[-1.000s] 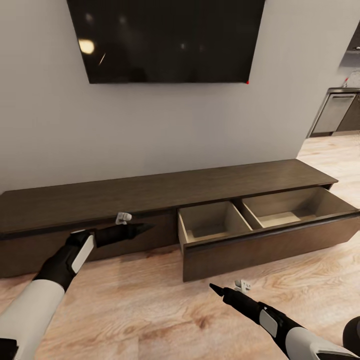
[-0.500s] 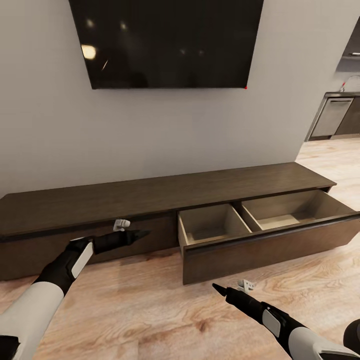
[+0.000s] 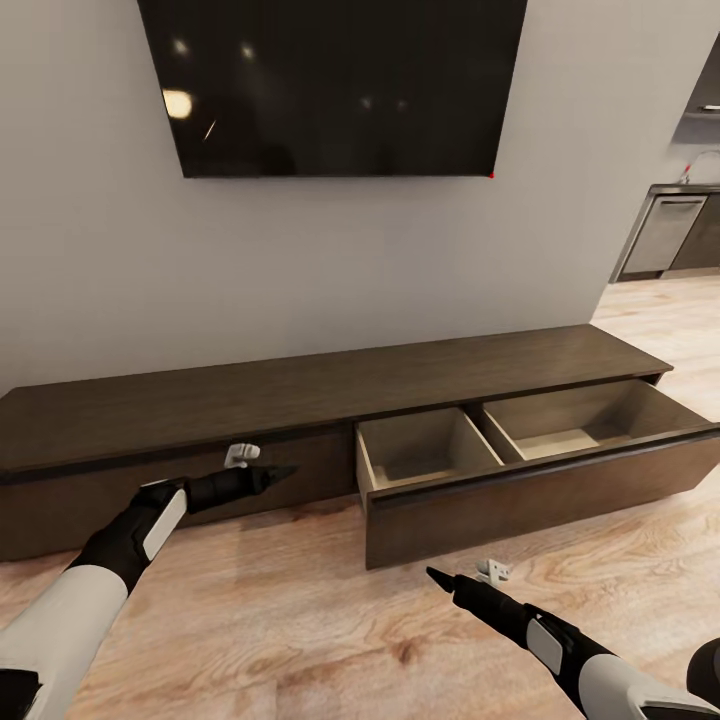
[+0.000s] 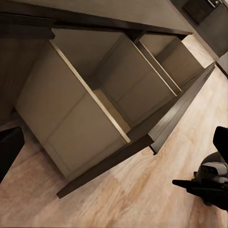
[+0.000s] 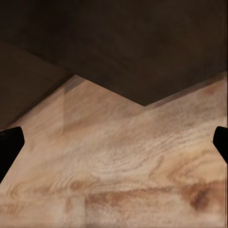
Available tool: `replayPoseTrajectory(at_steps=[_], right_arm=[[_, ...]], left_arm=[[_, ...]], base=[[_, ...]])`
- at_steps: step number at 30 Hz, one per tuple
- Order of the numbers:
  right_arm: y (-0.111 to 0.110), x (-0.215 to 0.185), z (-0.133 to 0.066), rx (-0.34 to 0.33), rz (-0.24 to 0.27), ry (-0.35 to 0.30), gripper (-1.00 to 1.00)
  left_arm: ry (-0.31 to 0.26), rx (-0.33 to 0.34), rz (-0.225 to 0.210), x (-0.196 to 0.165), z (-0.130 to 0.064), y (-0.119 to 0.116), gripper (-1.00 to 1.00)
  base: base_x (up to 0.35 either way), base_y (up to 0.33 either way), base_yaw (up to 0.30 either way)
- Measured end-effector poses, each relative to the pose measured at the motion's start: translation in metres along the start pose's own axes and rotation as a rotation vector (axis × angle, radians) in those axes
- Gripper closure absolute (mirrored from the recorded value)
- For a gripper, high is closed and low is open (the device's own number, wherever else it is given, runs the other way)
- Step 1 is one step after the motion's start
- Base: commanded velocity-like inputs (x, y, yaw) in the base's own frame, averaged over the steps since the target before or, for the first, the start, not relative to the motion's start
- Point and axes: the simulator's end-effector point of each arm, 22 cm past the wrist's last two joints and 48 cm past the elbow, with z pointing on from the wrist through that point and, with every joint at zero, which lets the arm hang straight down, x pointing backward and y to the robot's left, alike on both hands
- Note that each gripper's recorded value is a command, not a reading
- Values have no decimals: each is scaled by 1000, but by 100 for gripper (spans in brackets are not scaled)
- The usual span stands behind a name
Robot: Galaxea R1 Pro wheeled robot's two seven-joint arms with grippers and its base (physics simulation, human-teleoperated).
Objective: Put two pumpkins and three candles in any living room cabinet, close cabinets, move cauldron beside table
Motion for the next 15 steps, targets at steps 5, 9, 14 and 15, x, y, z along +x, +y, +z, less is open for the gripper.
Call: replayPoseTrajectory(at_steps=[5,9,14,15], right_arm=[[-12,-5,-8,19,-6,-2,-100],[-25,-12,-18,37,-17,-6,-100],[-34,-16,-24,54,-24,-8,-100],[-34,-16,-24,54,-24,-7,-100]], left_arm=[[1,-3,-4,1,-1,2,-100],[14,-16,-28,10,-2,9,-100],[22,-24,-42,16,-3,13,-100],[23,-26,-44,17,-3,14,-100]], base=[[0,0,0],[0,0,0],[0,0,0],[0,0,0]])
